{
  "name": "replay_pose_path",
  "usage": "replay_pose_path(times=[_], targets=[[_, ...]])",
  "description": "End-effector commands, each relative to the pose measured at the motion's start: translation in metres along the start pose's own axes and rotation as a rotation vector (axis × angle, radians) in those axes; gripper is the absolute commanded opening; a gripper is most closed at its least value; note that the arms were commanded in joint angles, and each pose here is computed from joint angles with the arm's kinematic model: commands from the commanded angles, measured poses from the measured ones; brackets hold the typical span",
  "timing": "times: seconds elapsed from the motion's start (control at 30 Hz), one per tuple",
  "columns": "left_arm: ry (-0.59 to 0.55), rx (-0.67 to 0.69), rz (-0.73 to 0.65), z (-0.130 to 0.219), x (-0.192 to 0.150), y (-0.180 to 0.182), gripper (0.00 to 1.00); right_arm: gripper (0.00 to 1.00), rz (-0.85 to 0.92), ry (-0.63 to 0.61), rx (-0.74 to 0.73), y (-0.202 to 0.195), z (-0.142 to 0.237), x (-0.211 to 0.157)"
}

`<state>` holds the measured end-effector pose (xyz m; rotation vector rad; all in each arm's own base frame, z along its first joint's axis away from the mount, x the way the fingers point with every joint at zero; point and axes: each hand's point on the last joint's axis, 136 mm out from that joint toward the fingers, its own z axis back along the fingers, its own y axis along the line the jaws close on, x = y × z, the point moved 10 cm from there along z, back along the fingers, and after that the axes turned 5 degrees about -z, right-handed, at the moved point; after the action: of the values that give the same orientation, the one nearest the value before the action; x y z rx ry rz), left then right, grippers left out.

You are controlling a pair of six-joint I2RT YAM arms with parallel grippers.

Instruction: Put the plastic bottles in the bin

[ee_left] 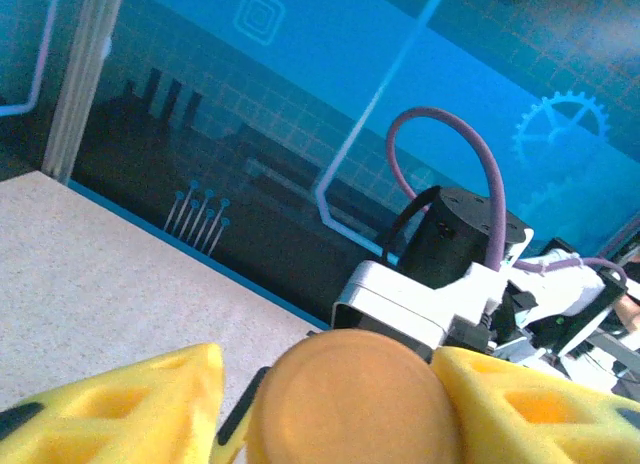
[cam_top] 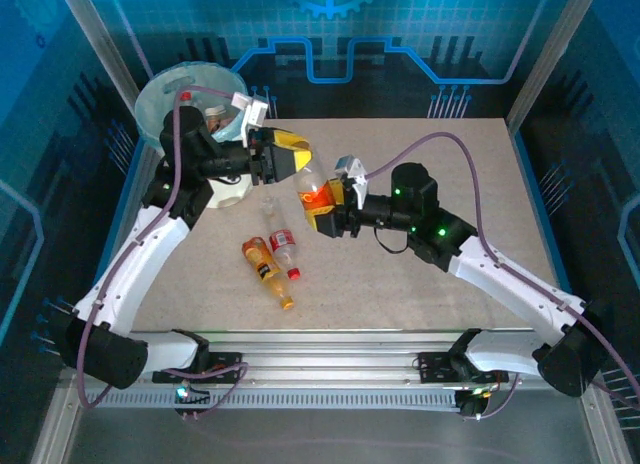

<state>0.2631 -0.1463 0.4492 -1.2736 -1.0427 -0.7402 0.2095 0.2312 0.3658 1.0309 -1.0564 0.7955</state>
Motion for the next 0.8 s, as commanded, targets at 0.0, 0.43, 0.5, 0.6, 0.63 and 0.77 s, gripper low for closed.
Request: replay_pose_path(times=[0.0, 0.43, 0.5, 0.6, 0.63, 0.77], targets=[[0.016, -0.082, -0.034, -0.006, 0.006, -0.007, 0.54, 0.58, 0.057, -0.056, 0.015, 0.006, 0.009, 0.011], [0.0, -0.121, -0.09, -0.011, 0.009, -0.012, 0.24, 0.77, 0.054, -0.064, -0.035, 0.004, 0.013, 0.017], [-0.03, -0.082, -0.128, -0.008, 0.011, -0.015, 0.16, 0.88, 0.042, -0.058, -0.078, 0.001, 0.013, 0.017], [-0.097, 0.027, -0.193, -0.002, 0.015, -0.018, 0.0, 0.98, 0.022, -0.054, -0.139, -0.005, 0.014, 0.018], [-0.119, 0.079, -0.208, 0.001, 0.015, -0.017, 0.0, 0.99, 0.015, -0.054, -0.153, -0.007, 0.015, 0.018], [-0.214, 0.287, -0.27, 0.013, 0.017, -0.012, 0.0, 1.0, 0.001, -0.047, -0.186, -0.011, 0.013, 0.018]])
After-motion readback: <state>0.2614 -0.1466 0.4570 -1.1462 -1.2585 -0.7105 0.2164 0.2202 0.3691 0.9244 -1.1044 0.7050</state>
